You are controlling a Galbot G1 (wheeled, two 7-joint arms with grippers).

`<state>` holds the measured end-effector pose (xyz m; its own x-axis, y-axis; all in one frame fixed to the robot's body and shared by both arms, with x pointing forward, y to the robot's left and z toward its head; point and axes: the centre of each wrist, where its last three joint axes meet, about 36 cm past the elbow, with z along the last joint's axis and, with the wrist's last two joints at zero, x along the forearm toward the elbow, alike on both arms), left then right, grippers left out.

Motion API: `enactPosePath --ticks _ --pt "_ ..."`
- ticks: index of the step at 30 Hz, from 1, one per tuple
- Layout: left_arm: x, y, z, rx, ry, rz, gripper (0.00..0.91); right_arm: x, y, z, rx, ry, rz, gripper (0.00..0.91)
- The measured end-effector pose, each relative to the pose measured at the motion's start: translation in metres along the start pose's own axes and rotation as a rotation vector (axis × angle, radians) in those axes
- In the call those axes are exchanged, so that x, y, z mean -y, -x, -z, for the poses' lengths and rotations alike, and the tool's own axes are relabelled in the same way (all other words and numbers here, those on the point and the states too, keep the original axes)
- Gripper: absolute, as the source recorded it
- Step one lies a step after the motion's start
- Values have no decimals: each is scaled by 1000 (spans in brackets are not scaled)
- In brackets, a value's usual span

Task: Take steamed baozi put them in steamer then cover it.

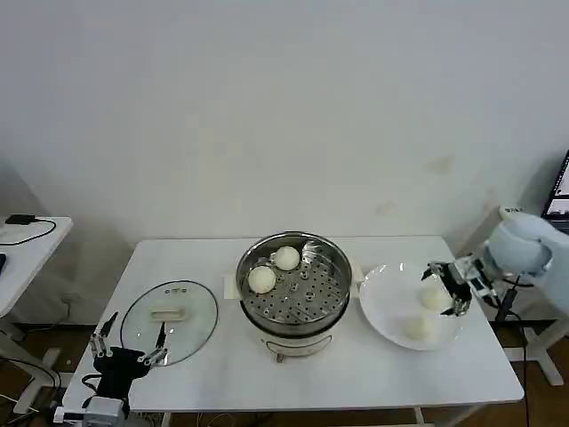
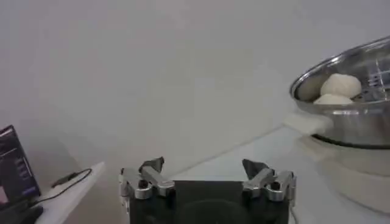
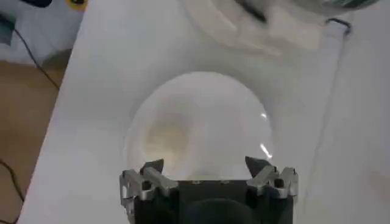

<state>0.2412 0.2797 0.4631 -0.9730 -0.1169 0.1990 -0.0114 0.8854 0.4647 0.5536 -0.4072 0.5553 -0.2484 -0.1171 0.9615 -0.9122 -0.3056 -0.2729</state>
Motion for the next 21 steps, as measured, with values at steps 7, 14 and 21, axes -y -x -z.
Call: enactPosePath --ticks 7,14,21 --pt "1 -1 -2 -10 -1 6 907 -6 29 -8 -6 21 33 907" --pt "-1 0 -4 -17 4 14 907 -6 53 -7 -1 52 58 907" --pt "-2 1 -5 -20 7 15 907 -8 72 -4 -10 84 79 907"
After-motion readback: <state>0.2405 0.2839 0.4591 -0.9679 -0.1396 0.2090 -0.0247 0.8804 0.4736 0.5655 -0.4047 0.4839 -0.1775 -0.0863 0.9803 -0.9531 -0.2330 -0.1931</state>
